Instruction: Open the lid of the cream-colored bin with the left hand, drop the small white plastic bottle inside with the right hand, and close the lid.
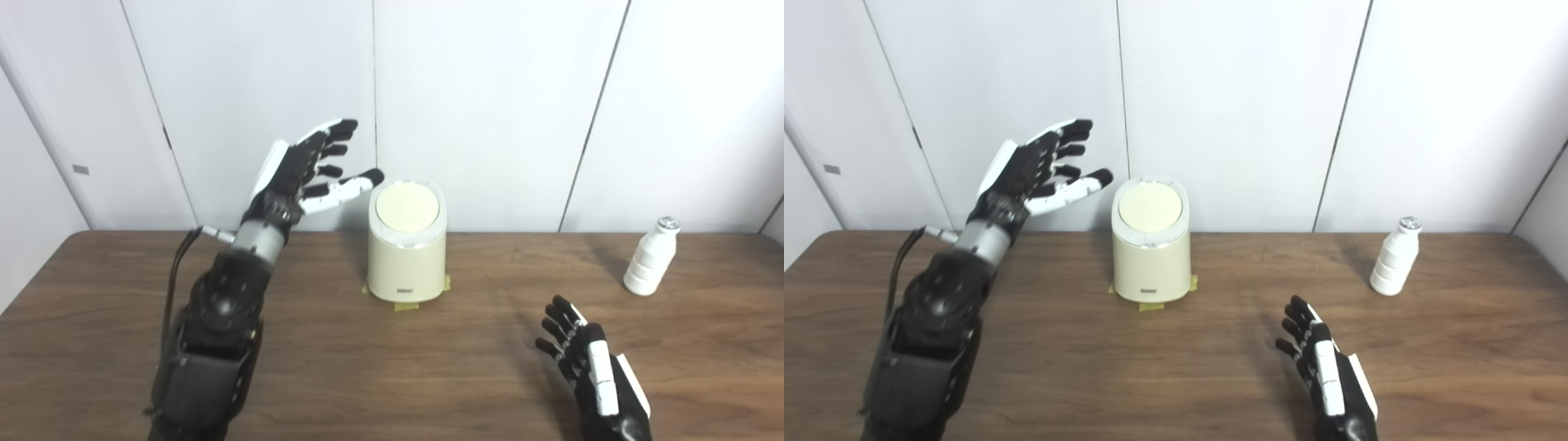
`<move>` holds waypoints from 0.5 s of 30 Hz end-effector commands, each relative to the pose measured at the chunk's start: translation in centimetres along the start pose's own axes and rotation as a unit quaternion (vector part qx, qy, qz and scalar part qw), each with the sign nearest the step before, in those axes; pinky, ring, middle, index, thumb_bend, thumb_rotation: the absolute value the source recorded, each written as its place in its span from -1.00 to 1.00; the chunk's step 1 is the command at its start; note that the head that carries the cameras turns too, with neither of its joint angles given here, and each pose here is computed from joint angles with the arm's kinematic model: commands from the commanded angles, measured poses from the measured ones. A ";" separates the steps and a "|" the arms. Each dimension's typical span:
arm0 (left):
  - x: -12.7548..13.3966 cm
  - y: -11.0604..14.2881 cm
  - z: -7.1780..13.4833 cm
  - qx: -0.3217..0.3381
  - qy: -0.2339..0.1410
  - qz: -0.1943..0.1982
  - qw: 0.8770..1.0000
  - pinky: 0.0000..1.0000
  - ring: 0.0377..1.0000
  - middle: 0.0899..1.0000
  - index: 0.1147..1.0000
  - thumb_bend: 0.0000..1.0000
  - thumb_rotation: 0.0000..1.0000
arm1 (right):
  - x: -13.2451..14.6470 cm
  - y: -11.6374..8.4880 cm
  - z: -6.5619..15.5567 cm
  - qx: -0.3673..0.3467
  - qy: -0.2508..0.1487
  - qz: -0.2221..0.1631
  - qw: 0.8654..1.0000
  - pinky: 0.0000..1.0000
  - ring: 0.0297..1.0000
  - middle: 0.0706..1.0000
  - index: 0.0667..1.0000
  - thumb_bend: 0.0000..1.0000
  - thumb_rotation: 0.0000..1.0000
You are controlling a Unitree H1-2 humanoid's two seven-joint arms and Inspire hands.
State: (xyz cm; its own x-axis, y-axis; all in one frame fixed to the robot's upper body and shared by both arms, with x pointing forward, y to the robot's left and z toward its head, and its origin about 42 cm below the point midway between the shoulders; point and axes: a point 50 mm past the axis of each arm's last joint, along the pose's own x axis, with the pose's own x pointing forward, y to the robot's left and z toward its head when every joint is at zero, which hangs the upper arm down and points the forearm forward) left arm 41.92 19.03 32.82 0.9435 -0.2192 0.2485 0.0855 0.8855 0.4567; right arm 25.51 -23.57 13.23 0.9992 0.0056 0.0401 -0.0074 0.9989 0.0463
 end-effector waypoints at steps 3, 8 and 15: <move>1.9 0.9 2.2 0.021 -0.021 0.001 1.000 0.54 0.72 0.78 0.75 0.52 -0.43 | 0.4 0.5 1.4 0.003 -0.038 0.003 0.999 0.65 0.84 0.84 0.81 0.06 0.98; 3.2 1.0 2.3 0.070 -0.007 -0.017 0.997 0.50 0.71 0.80 0.78 0.61 -0.46 | 0.3 0.6 1.4 0.002 -0.036 0.006 0.999 0.66 0.84 0.85 0.82 0.08 1.00; 5.0 1.2 2.7 0.150 0.020 -0.043 0.988 0.39 0.73 0.85 0.80 0.65 -0.55 | 0.3 0.8 1.4 0.004 -0.032 0.007 0.999 0.64 0.84 0.85 0.82 0.07 0.99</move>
State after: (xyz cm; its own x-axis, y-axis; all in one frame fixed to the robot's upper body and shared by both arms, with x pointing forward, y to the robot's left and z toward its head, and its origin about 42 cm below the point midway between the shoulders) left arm 45.31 18.22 33.71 0.9598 -0.2604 0.1049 0.1217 0.7226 0.6804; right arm 25.48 -23.26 13.21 0.9993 0.0103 0.0354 -0.0119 0.9989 0.0453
